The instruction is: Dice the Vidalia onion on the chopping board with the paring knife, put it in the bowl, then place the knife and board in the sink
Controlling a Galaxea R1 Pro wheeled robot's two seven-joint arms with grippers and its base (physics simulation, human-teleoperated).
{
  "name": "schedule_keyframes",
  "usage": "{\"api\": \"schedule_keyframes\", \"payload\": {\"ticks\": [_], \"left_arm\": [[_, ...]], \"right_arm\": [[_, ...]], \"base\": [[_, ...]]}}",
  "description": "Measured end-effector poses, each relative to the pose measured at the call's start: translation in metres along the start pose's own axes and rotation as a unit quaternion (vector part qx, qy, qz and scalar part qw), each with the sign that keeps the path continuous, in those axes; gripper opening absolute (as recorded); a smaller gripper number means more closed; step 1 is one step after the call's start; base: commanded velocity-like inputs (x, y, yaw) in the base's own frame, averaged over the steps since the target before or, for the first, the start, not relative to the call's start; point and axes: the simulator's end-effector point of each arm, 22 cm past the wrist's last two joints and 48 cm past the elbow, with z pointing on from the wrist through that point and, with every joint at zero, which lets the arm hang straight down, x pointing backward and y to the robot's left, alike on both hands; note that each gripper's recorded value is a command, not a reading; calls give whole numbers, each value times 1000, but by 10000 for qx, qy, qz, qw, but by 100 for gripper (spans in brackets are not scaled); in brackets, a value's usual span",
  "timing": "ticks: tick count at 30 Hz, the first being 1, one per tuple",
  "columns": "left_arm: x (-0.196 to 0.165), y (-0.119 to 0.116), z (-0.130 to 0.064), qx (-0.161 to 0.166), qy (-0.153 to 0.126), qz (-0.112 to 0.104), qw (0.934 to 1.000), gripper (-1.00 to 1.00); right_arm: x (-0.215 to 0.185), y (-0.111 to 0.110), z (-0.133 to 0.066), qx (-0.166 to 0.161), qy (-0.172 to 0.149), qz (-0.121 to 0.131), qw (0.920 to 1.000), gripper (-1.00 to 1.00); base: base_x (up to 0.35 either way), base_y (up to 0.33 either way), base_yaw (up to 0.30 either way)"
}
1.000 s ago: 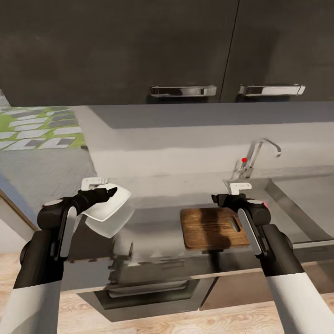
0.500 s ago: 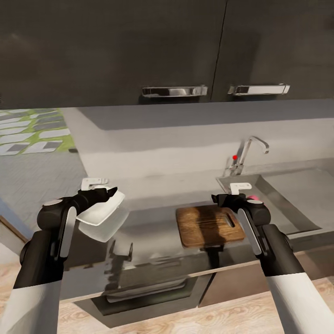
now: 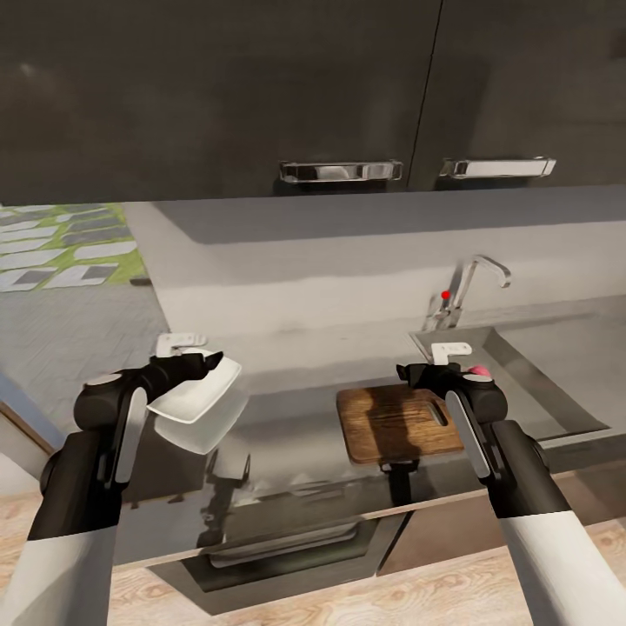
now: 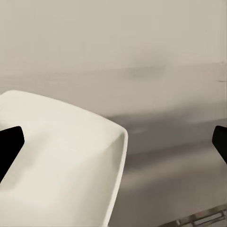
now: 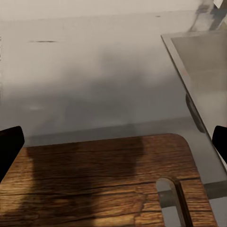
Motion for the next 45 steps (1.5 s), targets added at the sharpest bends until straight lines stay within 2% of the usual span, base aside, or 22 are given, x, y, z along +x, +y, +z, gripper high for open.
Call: {"api": "schedule_keyframes", "payload": {"ticks": [7, 14, 23, 25, 45], "left_arm": [[7, -2, 3, 7, 110, 11, 9999, 100], [49, 2, 16, -4, 739, -136, 9972, 100], [61, 2, 20, -3, 921, -172, 9956, 100], [73, 4, 25, -31, 1085, -208, 9939, 100], [82, 9, 35, -97, 1270, -254, 9915, 100]], "right_arm": [[0, 0, 0, -2, 2, -3, 10000, 100], [0, 0, 0, -2, 1, -3, 10000, 100], [0, 0, 0, -2, 0, -3, 10000, 100], [0, 0, 0, -2, 2, -3, 10000, 100], [0, 0, 0, -2, 2, -3, 10000, 100]], "base": [[0, 1, 0], [0, 0, 0], [0, 0, 0], [0, 0, 0], [0, 0, 0]]}}
